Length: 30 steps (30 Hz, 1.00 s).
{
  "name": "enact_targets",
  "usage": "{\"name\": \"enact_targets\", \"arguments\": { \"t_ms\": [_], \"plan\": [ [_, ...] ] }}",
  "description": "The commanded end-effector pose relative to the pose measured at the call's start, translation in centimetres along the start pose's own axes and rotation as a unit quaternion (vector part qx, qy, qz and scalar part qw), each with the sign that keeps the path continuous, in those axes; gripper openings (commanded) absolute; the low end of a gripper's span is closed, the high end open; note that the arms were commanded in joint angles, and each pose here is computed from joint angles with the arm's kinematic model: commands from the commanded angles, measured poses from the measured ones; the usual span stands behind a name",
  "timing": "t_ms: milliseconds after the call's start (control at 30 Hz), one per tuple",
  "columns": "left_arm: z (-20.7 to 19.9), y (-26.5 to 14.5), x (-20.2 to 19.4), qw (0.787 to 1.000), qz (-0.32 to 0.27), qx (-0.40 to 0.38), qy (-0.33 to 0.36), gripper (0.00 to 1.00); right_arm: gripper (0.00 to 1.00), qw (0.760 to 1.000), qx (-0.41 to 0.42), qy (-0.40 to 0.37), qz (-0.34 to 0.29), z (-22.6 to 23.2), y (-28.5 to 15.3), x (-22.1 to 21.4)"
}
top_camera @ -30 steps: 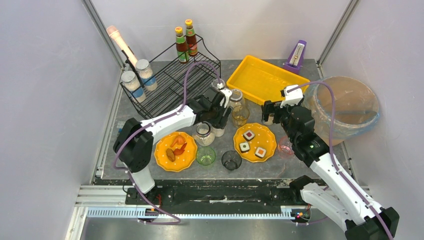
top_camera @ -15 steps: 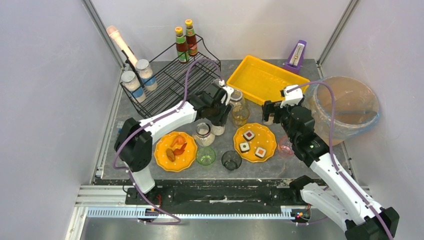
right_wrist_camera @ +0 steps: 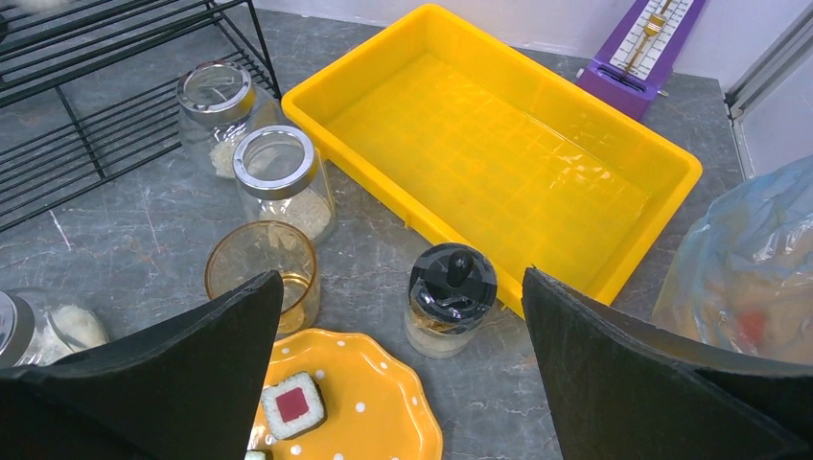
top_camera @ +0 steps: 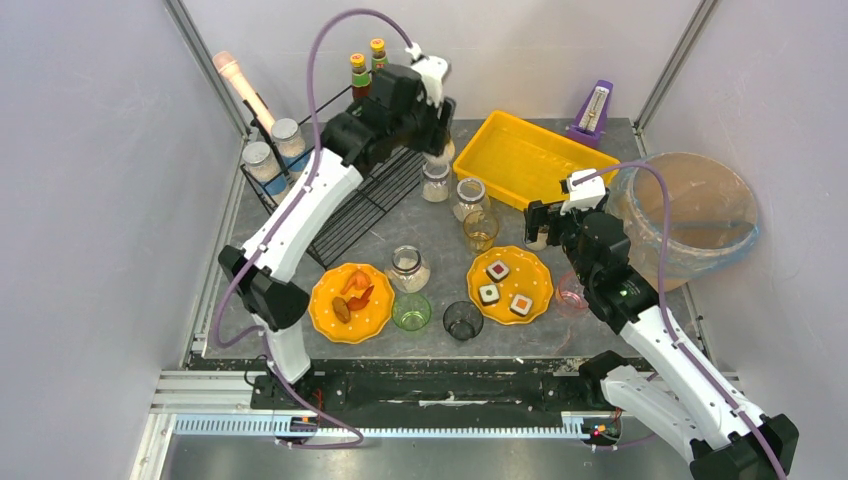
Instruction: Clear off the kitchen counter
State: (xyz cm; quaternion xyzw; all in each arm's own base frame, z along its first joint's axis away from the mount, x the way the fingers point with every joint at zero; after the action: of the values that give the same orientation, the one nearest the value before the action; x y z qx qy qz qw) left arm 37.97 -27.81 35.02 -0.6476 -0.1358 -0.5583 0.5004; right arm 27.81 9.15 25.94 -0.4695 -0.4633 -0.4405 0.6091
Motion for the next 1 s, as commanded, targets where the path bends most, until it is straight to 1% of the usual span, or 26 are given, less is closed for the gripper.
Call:
{"name": "enact_targets", "arguments": {
  "t_ms": [0,133,333,467,667,733,833,900,967],
  "plan": [
    [5.6,0.5,3.1,0.997,-0.032,0.074,0.019,0.02,0.98,0.999,0.014,0.005,-0.042,0.7,-0.1,3.0],
    [9.0,2.1,4.3,0.993,-0.056,0.101,-0.002,0.02,0.98,0.999,0.012,0.004,-0.04,0.6,-0.2,3.1],
    [13.0,5.1,3.4,0.989,-0.065,0.13,-0.021,0.02,0.98,0.999,0.01,0.0,-0.034,0.6,-0.2,2.9],
    [14.3,7.2,2.8,0.987,-0.078,0.138,-0.026,0.02,0.98,1.0,0.009,-0.004,-0.029,0.5,-0.2,2.9],
    [14.8,10.5,1.7,0.988,-0.084,0.126,-0.027,0.02,0.98,1.0,0.0,-0.007,-0.026,0.3,-0.1,3.0],
    [14.6,11.5,1.2,0.989,-0.083,0.119,-0.04,0.05,0.98,1.0,-0.003,-0.009,-0.025,0.2,-0.1,2.9],
    [14.5,12.8,0.8,0.989,-0.086,0.109,-0.041,0.09,0.98,1.0,-0.008,-0.008,-0.024,0.0,-0.2,2.8],
    [14.3,13.7,0.6,0.99,-0.09,0.102,-0.04,0.13,0.98,1.0,-0.012,-0.01,-0.021,-0.1,-0.1,2.6],
    [14.3,14.3,0.4,0.99,-0.092,0.099,-0.041,0.21,0.98,1.0,-0.016,-0.011,-0.02,-0.2,-0.1,2.5]
  ]
}}
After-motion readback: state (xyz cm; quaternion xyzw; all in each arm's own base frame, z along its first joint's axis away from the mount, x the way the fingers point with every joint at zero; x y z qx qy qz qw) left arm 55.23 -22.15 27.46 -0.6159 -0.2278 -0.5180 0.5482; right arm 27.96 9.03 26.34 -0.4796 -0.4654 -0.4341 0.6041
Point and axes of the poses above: each gripper's point midway between its finger pads, its own y axis out along the fingers, its own z axis along the line the jaws close on, x = y × z, the point moved 3 cm from there along -y, back along the fingers, and after that the axes turned 9 degrees about y, right-handed, at the moved point
